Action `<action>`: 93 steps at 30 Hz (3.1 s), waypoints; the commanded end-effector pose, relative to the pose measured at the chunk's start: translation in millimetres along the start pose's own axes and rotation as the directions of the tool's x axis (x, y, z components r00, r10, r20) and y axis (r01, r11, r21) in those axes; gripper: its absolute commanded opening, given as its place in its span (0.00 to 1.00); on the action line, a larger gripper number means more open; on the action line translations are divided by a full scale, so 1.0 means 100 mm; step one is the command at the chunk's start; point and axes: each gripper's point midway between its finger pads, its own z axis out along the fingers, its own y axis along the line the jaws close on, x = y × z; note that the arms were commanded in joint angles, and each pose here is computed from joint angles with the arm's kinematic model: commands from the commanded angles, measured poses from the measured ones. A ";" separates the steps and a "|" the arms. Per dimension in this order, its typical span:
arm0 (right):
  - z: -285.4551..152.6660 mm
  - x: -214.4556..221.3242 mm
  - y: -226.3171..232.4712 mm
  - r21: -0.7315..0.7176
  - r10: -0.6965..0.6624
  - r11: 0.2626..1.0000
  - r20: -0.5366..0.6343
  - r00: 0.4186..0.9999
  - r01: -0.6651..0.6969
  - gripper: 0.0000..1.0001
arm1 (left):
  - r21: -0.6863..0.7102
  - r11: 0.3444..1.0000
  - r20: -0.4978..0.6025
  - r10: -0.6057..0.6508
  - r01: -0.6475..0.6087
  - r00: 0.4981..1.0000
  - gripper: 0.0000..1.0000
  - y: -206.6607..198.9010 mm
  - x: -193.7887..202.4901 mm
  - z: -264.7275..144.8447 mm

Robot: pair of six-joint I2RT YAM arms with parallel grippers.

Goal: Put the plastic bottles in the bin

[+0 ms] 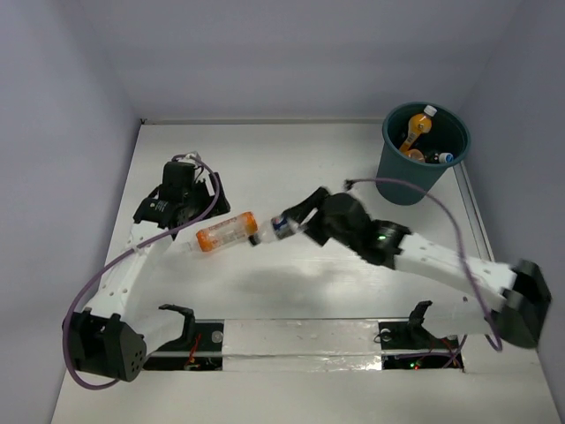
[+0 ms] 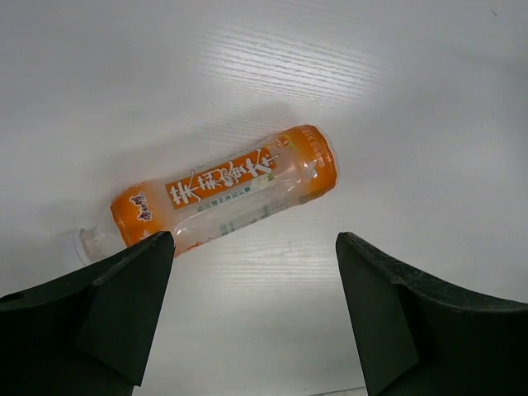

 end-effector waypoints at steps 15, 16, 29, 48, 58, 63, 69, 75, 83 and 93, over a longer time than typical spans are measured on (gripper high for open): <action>-2.43 -3.96 0.08 0.551 -0.501 0.833 0.726 0.471 0.037 0.43 | 0.190 0.977 -0.034 0.109 -0.101 0.993 0.77 -0.23 0.28 -0.28; -2.39 -4.03 0.04 0.575 -0.518 0.817 0.709 0.479 0.032 0.43 | 0.202 0.974 -0.018 0.113 -0.107 0.993 0.77 -0.24 0.28 -0.33; -2.32 -3.82 0.63 0.459 -0.534 0.841 0.616 0.579 0.288 0.94 | 0.304 0.947 0.140 0.066 -0.106 0.988 0.77 -0.49 -0.02 -0.80; 0.38 0.46 0.73 0.008 -0.199 0.979 -0.134 0.971 0.201 1.00 | 0.427 0.899 0.435 -0.115 -0.092 0.893 0.76 -0.83 -0.78 -1.63; 0.97 1.08 0.28 0.186 0.061 0.982 -0.211 0.976 -0.021 1.00 | 0.491 0.859 0.397 -0.071 -0.146 0.915 0.76 -0.96 -0.44 -1.66; 1.24 1.16 0.43 0.196 0.123 0.977 -0.196 0.973 -0.084 1.00 | 0.527 0.829 0.366 -0.027 -0.184 0.930 0.76 -1.08 -0.27 -1.66; 1.59 1.28 0.17 0.292 0.236 0.938 -0.136 0.962 -0.188 1.00 | 0.539 0.813 0.362 0.013 -0.221 0.932 0.76 -1.17 -0.20 -1.73; 1.81 1.22 -0.12 0.373 0.323 0.885 -0.059 0.944 -0.279 1.00 | 0.550 0.793 0.370 0.049 -0.261 0.928 0.76 -1.24 -0.14 -1.81; 2.02 1.10 -0.36 0.446 0.326 0.849 -0.018 0.945 -0.284 0.94 | 0.561 0.777 0.368 0.074 -0.285 0.927 0.76 -1.29 -0.07 -1.80; 2.00 0.86 -0.48 0.459 0.222 0.865 0.008 0.975 -0.201 0.48 | 0.524 0.787 0.422 0.093 -0.326 0.902 0.76 -1.32 -0.21 -1.92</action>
